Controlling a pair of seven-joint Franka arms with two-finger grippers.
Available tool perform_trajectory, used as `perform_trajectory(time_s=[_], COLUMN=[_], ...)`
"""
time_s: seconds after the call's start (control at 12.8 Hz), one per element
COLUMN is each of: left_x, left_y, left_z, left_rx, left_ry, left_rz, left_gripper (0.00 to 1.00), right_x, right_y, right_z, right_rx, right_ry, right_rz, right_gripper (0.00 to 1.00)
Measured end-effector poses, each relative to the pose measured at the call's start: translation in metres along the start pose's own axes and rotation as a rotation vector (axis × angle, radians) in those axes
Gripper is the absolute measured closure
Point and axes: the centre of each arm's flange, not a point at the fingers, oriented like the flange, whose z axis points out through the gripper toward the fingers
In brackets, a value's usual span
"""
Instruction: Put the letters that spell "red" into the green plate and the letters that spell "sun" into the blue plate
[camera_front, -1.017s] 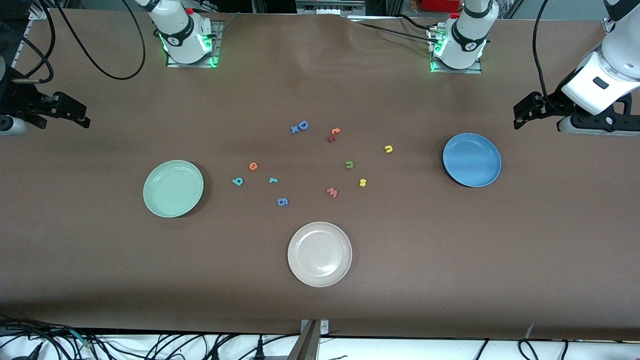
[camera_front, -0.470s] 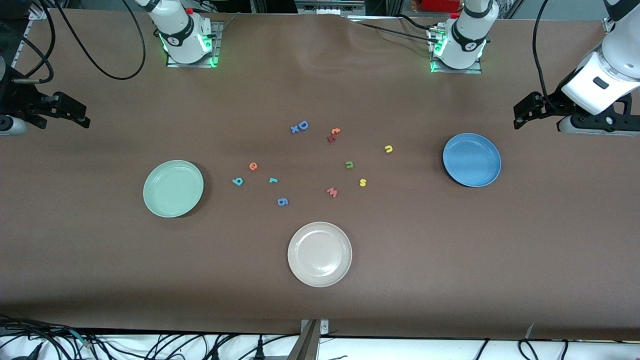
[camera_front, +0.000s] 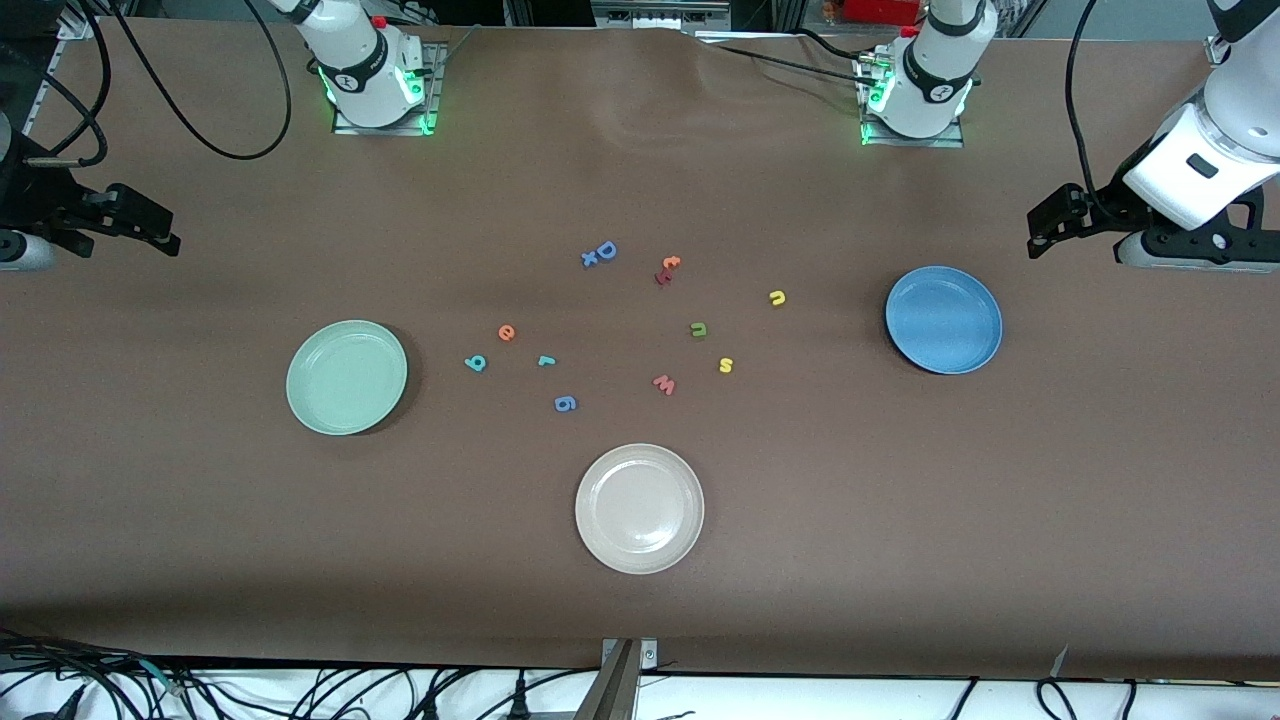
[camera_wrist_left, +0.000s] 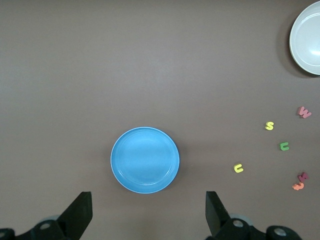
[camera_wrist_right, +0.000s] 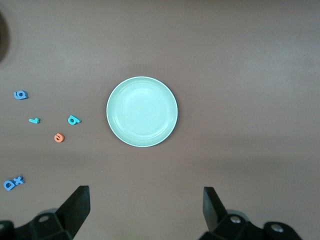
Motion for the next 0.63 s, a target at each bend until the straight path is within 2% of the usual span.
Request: perform_trajectory(time_s=[0.63], left_x=[-0.0001], left_y=[0.002], left_z=[0.0], left_rx=[0.0], left_ry=[0.0], left_rz=[0.004], left_gripper=[0.0], right_x=[-0.0012], right_y=[-0.0003], right_z=[0.001], right_rx=[0.0], right_ry=[-0.011], right_rz=[0.0], right_gripper=[0.0])
